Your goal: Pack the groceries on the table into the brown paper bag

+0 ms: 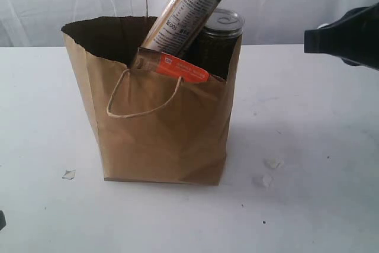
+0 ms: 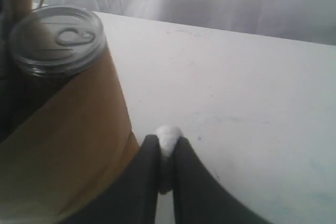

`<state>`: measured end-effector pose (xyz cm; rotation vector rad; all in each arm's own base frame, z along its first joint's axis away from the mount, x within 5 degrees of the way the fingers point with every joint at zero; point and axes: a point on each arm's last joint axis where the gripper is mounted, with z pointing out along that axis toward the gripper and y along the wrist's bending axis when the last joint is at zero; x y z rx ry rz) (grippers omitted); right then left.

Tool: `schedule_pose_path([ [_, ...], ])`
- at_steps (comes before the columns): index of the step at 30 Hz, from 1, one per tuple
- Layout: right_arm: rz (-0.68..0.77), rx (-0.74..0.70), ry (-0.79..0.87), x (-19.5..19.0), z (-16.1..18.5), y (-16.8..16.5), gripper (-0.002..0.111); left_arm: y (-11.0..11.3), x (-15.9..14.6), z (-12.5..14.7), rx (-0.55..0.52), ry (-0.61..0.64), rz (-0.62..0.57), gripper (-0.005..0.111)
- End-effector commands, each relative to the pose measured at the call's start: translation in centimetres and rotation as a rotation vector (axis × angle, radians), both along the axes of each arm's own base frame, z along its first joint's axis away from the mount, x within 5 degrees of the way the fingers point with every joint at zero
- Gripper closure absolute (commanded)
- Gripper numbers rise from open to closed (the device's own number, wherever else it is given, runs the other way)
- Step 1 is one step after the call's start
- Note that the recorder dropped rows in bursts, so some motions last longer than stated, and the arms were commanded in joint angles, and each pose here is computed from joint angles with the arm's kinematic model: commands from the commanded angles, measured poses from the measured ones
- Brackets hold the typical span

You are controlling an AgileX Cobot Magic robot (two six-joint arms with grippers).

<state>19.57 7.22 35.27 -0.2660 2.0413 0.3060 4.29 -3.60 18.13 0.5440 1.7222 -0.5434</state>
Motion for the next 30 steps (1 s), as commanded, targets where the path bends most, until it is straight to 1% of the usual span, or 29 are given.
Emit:
schedule_pose_path([
  [1, 0.085, -0.012, -0.036, -0.7, 1.3, 1.2, 0.108, 0.0, 0.0, -0.1, -0.004, 0.005, -0.001, 0.107],
  [8, 0.177, 0.014, -0.092, -1.4, 3.3, 2.9, 0.108, 0.0, 0.0, -0.1, -0.004, 0.005, -0.001, 0.107],
  [17, 0.283, 0.009, -0.094, -1.3, 4.2, 5.5, 0.108, 0.0, 0.0, -0.1, -0.004, 0.005, -0.001, 0.107],
  [20, 0.323, -0.006, -0.083, -1.1, 4.0, 6.6, 0.108, 0.0, 0.0, -0.1, -0.004, 0.005, -0.001, 0.107],
  [23, 0.349, -0.027, -0.040, -0.6, 3.2, 7.7, 0.108, 0.0, 0.0, -0.1, -0.004, 0.005, -0.001, 0.107],
  [30, 0.360, -0.068, 0.030, 0.9, 1.1, 9.1, 0.108, 0.0, 0.0, -0.1, -0.004, 0.005, -0.001, 0.107],
])
